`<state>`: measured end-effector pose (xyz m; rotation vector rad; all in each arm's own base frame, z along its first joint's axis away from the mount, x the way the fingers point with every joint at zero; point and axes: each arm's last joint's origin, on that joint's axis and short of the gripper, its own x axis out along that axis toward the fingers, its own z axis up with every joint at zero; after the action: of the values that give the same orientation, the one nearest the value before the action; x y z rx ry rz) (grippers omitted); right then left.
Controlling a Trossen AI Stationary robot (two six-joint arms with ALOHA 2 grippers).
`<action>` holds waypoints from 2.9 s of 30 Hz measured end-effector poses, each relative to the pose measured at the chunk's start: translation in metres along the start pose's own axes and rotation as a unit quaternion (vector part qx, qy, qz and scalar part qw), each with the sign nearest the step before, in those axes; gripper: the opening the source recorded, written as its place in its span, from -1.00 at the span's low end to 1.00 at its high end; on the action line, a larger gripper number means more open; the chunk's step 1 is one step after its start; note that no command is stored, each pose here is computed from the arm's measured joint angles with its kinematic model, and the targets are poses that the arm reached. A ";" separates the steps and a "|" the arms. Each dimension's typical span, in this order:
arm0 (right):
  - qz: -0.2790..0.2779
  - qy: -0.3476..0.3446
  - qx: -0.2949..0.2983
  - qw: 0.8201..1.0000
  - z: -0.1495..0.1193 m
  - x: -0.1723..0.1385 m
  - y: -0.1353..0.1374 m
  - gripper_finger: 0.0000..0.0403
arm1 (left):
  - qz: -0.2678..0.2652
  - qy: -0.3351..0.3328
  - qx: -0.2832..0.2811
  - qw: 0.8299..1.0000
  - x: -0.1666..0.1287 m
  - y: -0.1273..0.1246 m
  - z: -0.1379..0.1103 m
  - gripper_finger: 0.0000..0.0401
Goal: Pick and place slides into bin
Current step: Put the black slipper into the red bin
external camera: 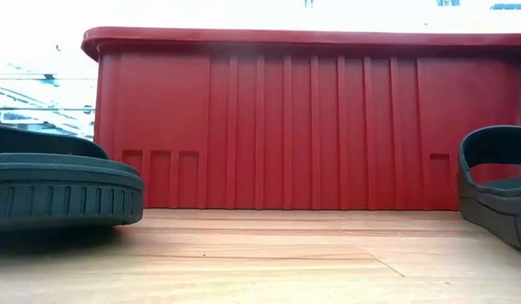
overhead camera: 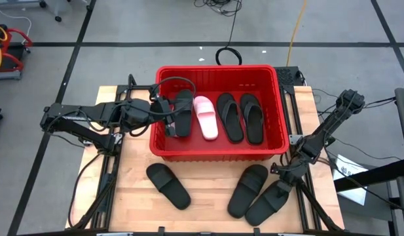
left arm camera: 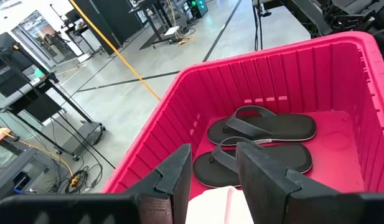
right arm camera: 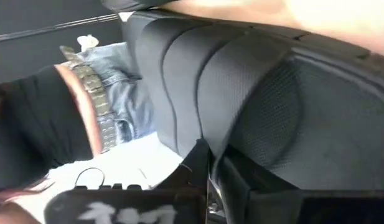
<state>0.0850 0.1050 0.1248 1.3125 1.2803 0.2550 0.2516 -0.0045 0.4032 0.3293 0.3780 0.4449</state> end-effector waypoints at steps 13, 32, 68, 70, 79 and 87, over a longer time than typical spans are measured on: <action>0.125 0.041 -0.023 0.991 -0.007 -0.005 0.033 -0.98 | 0.000 0.000 0.003 1.000 0.000 0.000 0.000 -0.33; 0.188 0.116 0.000 0.975 -0.041 -0.022 0.092 -1.00 | 0.000 0.000 0.003 1.000 0.000 0.000 0.000 -0.33; 0.201 -0.389 -0.314 0.843 -0.002 -0.107 0.171 -1.00 | -0.041 -0.069 0.131 0.988 -0.005 -0.009 0.012 -0.33; 0.182 -0.410 -0.309 0.838 0.006 -0.111 0.169 -1.00 | -0.043 -0.091 0.159 0.982 -0.005 -0.013 0.017 -0.33; 0.147 -0.444 -0.280 0.838 0.040 -0.122 0.164 -1.00 | -0.026 -0.137 0.224 0.965 0.008 -0.029 0.026 -0.33; 0.119 -0.431 -0.243 0.861 0.079 -0.125 0.156 -1.00 | -0.036 -0.132 0.286 0.949 0.030 -0.042 0.022 -0.33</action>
<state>0.1789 0.0186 0.2980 0.9471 0.2540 0.1183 0.3005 -0.0310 0.3980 0.9268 0.2493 0.2052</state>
